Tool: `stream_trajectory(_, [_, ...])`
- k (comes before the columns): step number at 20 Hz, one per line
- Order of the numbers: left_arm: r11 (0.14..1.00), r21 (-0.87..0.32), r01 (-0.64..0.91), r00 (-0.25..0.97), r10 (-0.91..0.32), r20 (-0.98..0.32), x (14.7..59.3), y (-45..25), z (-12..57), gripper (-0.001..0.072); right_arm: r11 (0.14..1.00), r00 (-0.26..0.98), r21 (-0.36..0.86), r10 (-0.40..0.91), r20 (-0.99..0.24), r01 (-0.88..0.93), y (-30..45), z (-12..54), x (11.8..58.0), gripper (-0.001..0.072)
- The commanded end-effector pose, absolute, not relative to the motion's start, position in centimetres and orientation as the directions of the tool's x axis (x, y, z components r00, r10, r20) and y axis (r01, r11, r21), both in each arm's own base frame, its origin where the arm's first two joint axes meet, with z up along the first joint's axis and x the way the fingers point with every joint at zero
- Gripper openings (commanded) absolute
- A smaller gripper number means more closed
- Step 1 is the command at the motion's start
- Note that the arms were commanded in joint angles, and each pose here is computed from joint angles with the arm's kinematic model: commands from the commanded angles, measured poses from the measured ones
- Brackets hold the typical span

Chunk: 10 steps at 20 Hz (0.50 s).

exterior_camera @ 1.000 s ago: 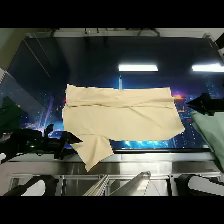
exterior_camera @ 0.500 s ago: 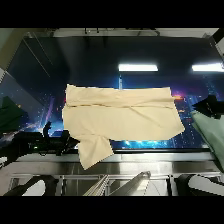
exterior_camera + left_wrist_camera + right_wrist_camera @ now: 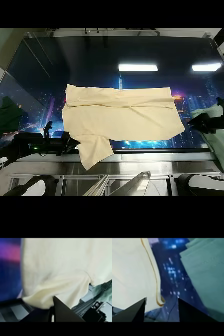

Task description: Fold the shirts.

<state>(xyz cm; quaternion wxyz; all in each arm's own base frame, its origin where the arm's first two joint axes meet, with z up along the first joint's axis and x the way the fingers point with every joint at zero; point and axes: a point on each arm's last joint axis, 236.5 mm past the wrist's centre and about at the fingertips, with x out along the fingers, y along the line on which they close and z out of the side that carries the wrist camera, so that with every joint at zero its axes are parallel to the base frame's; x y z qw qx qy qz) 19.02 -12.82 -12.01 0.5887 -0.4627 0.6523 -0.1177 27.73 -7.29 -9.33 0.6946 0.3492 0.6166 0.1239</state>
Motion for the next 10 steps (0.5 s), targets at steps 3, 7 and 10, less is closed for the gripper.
stream_trajectory(3, [0.533,-0.714,-0.454,0.112,-0.760,-0.640,18.8,-13.2,-11.5,0.0022,0.680,0.192,0.692,0.666,-0.721,0.242,-5.4,-12.1,26.9,0.0461])
stream_trajectory(7, [0.531,-0.716,-0.454,0.108,-0.765,-0.635,18.7,-13.4,-11.4,0.0023,0.619,0.138,0.752,0.744,-0.654,0.224,-2.9,-10.9,26.2,0.0461])
stream_trajectory(10, [0.530,-0.716,-0.454,0.108,-0.766,-0.634,18.7,-13.4,-11.4,0.0022,0.592,0.095,0.773,0.776,-0.623,0.230,-1.6,-10.3,25.7,0.0460])
